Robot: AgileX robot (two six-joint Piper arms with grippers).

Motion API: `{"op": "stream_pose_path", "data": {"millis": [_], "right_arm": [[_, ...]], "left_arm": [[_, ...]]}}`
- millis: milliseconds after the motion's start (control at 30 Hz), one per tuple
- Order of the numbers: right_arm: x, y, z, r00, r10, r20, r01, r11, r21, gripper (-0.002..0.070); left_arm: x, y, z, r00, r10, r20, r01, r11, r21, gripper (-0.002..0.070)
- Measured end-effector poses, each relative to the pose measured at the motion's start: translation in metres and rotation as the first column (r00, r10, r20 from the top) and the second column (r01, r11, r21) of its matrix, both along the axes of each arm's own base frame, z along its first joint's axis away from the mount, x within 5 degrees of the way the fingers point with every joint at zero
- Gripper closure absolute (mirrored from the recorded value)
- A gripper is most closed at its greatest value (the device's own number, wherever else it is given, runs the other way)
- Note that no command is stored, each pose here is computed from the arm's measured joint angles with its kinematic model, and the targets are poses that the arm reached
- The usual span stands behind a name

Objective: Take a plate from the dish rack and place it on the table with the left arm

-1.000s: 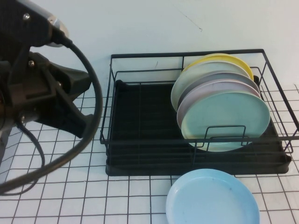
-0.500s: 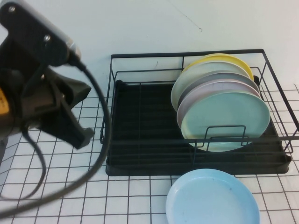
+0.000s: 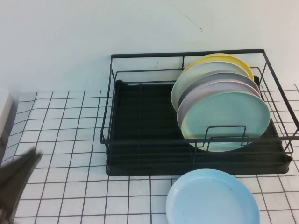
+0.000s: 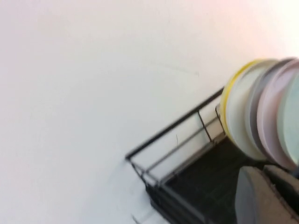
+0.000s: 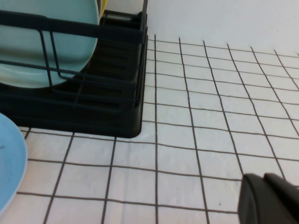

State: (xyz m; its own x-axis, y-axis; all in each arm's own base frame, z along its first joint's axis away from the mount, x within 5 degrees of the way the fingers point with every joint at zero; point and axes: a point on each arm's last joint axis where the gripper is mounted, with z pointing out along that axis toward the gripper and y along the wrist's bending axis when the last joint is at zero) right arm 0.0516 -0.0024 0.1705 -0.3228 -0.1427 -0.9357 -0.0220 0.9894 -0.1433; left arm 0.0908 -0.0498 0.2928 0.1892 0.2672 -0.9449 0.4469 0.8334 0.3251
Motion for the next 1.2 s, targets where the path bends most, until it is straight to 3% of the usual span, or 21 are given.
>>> {"op": "stream_pose_path", "data": {"millis": [100, 267, 567, 1033, 1200], "right_arm": [[0.0, 0.0, 0.0, 1.0, 0.0, 0.0, 0.0, 1.0, 0.0, 0.0678], [0.0, 0.0, 0.0, 1.0, 0.0, 0.0, 0.0, 1.0, 0.0, 0.0678], [0.0, 0.0, 0.0, 1.0, 0.0, 0.0, 0.0, 1.0, 0.0, 0.0678], [0.0, 0.0, 0.0, 1.0, 0.0, 0.0, 0.0, 1.0, 0.0, 0.0678], [0.0, 0.0, 0.0, 1.0, 0.0, 0.0, 0.0, 1.0, 0.0, 0.0678]], "left_arm": [[-0.017, 0.014, -0.036, 0.998, 0.057, -0.035, -0.059, 0.994, -0.092, 0.0678], [-0.034, 0.033, -0.073, 0.98, 0.195, -0.035, -0.197, 0.942, -0.271, 0.0678], [-0.034, 0.045, -0.095, 0.908, 0.352, -0.226, -0.408, 0.865, -0.293, 0.0678], [-0.037, 0.052, -0.115, 0.808, 0.406, -0.427, -0.526, 0.824, -0.211, 0.0678], [-0.038, 0.047, -0.118, 0.79, 0.32, -0.523, -0.53, 0.784, -0.322, 0.0678]]}}
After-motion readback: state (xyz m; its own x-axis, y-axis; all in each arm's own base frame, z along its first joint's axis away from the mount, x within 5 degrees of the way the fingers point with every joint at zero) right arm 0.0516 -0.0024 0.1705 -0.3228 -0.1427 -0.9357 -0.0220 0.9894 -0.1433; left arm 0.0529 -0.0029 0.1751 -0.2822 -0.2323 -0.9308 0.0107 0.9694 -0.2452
